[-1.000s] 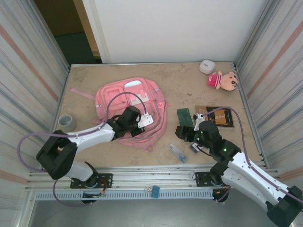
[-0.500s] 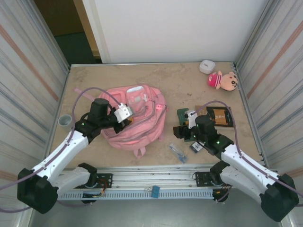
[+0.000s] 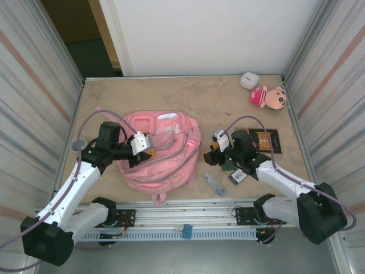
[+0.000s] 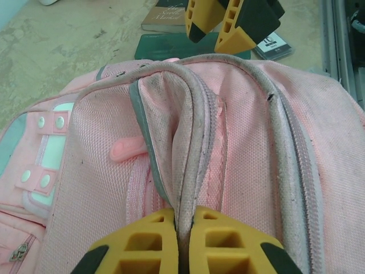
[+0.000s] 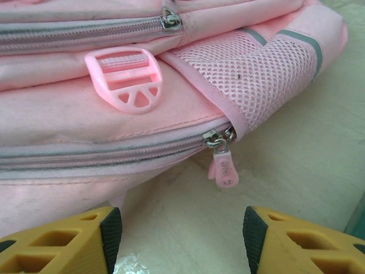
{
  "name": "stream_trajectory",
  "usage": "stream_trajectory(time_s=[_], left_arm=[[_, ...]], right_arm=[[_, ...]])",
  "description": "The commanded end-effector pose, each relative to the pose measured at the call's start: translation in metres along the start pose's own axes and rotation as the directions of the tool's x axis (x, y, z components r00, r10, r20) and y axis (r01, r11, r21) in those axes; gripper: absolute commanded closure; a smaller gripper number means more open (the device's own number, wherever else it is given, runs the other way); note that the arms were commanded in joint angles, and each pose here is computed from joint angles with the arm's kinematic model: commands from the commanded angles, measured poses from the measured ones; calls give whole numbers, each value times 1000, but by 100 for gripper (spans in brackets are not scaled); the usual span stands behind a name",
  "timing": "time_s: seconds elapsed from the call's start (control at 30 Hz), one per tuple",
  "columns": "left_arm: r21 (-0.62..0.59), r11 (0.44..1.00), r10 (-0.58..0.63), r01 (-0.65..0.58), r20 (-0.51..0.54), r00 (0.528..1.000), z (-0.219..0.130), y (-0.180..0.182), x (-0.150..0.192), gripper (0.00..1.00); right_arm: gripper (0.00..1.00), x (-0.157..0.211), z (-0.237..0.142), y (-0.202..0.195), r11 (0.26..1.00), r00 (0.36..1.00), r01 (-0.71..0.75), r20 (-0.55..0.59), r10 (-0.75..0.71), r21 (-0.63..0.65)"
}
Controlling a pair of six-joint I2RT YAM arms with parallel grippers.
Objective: Pack the student bag
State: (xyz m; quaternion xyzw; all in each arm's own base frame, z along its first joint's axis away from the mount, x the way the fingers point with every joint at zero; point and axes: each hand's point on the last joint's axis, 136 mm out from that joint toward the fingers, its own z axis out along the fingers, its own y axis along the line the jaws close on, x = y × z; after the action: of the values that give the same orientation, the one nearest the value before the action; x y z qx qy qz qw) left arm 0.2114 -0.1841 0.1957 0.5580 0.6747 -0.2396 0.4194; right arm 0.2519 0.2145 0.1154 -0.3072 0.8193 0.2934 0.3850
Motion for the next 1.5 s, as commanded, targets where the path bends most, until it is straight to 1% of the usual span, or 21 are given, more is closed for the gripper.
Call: stream_trajectory(time_s=[0.0, 0.1, 0.27, 0.4, 0.57, 0.67, 0.7, 0.77, 0.83, 0.97, 1.0, 1.13, 1.2, 1.23, 1.27, 1.3, 1.37, 1.47], left_arm=[[-5, 989, 149, -150, 146, 978, -22, -2, -43, 100], [-1, 987, 161, -163, 142, 977, -23, -2, -42, 100], [5, 987, 160, -163, 150, 976, -23, 1, -43, 100], [3, 986, 167, -169, 159, 973, -25, 3, -45, 100], [1, 984, 173, -176, 171, 970, -30, 5, -47, 100], [-4, 984, 175, -177, 170, 970, -33, 6, -47, 100], [-7, 984, 174, -176, 169, 970, -33, 6, -46, 100], [-10, 984, 175, -175, 167, 970, -34, 6, -45, 100], [-14, 985, 169, -169, 168, 971, -33, 7, -45, 100], [-30, 986, 165, -163, 171, 971, -32, 10, -44, 100], [-41, 986, 165, -160, 167, 972, -32, 13, -43, 100], [-76, 986, 157, -147, 153, 976, -31, 20, -42, 100], [-77, 985, 163, -152, 158, 974, -32, 19, -43, 100], [-71, 985, 164, -154, 165, 973, -32, 18, -44, 100], [-64, 986, 164, -155, 173, 971, -33, 16, -45, 100], [-60, 986, 165, -156, 182, 969, -34, 15, -47, 100], [-54, 986, 165, -158, 196, 967, -36, 14, -50, 100], [-56, 987, 162, -154, 201, 966, -37, 14, -50, 100]], right_arm=[[41, -21, 3, 9, 989, 990, 130, 61, -126, -72], [41, -16, 8, 11, 981, 987, 157, 40, -154, -110], [41, -10, 18, 22, 956, 979, 199, 7, -202, -216], [42, -9, 25, 16, 953, 977, 209, 3, -213, -221], [51, -13, 36, 4, 955, 980, 191, -7, -198, -226], [53, -16, 39, 0, 953, 980, 190, -4, -197, -234], [56, -18, 39, -2, 952, 980, 196, 1, -201, -235], [65, -20, 39, -1, 948, 978, 202, 3, -207, -245], [77, -21, 38, -2, 947, 979, 200, 9, -204, -253], [97, -24, 34, 2, 940, 979, 200, 16, -203, -278], [100, -24, 33, 4, 936, 979, 200, 15, -204, -289], [100, -28, 25, 13, 923, 978, 204, 25, -207, -325], [100, -26, 23, 14, 926, 979, 197, 18, -203, -321], [96, -26, 23, 11, 931, 981, 191, 18, -195, -310], [83, -27, 24, 8, 937, 983, 181, 22, -183, -298], [73, -27, 26, 4, 943, 985, 169, 22, -170, -286], [64, -27, 30, -3, 951, 989, 145, 13, -147, -272], [60, -25, 35, -6, 953, 991, 128, -5, -135, -275]])
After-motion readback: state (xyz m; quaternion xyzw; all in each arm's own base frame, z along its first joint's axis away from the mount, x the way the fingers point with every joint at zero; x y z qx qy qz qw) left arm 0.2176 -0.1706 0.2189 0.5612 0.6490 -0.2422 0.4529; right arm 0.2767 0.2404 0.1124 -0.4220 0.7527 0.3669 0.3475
